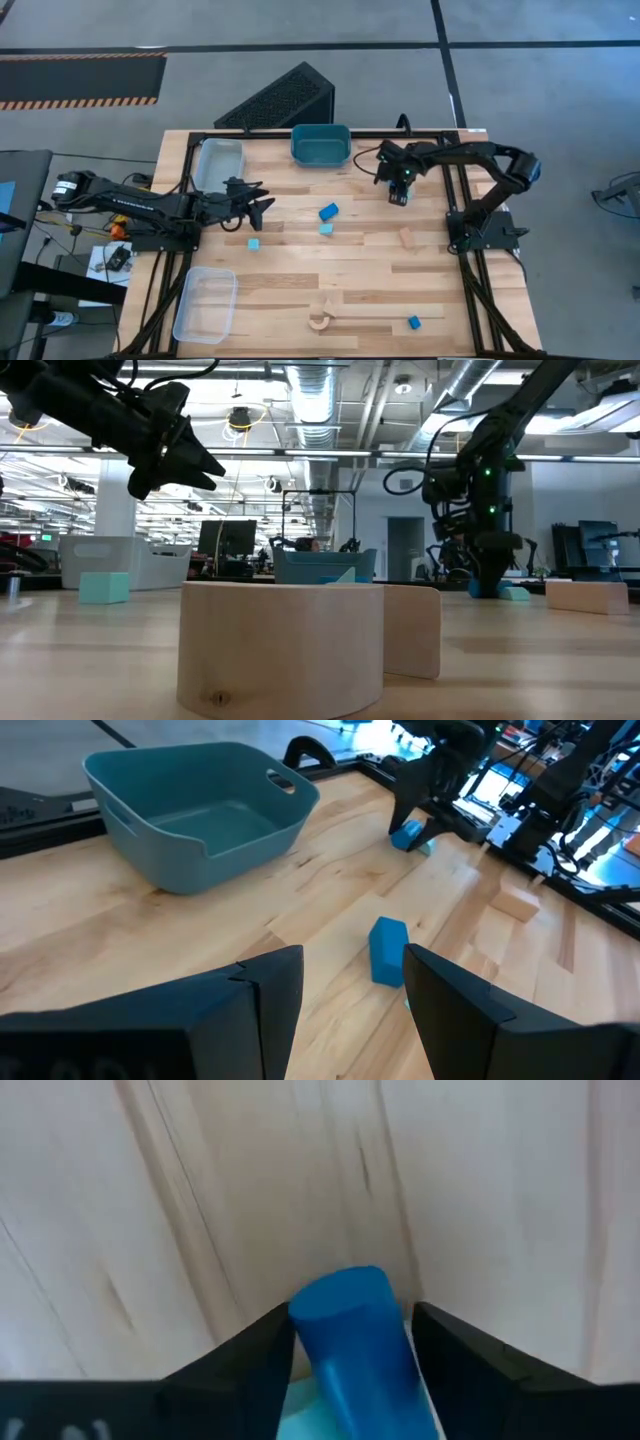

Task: Sort & place blocks by color
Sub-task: Put the top blue block into the gray bin

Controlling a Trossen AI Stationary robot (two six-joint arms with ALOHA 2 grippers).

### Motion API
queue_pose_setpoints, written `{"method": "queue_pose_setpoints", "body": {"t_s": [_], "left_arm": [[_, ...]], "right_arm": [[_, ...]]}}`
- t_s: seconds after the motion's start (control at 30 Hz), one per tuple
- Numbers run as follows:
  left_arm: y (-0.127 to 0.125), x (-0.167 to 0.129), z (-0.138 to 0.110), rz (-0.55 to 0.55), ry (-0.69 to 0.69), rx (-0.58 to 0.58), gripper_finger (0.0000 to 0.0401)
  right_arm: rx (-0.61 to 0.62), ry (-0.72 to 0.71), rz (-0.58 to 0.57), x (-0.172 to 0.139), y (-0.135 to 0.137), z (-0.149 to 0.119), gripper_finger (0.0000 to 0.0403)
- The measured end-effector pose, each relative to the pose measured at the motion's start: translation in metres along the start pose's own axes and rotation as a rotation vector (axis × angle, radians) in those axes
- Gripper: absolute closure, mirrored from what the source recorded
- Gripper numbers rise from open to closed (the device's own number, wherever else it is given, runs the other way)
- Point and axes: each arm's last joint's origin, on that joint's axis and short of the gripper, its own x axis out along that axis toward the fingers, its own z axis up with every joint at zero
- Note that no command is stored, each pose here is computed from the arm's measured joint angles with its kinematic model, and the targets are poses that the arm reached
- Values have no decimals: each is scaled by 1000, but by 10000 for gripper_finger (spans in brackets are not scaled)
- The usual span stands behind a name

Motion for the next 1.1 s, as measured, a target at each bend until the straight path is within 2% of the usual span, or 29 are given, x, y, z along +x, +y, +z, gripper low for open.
{"method": "queue_pose_setpoints", "body": {"t_s": [0.23,0.27,0.47,0.63,0.8,0.87,0.97,1.1], "left_arm": [[0,0,0,0,0,-1,241],[0,0,0,-1,0,-7,241],[-1,0,2,-14,-20,-7,241],[-9,-1,14,-84,-131,86,241],[-17,-1,24,-163,-237,213,214],[-20,0,25,-201,-259,222,194],[-25,4,26,-270,-278,168,156],[-32,12,23,-380,-265,55,111]], "right_arm": [[115,-50,49,-3,2,2,284],[140,-73,59,-6,3,2,289],[372,-322,148,-41,4,10,289],[548,-664,369,-76,20,27,268],[569,-942,594,-107,51,52,268],[556,-1032,669,-115,65,61,269],[542,-1158,723,-126,83,69,266],[537,-1280,694,-137,99,71,266]]}}
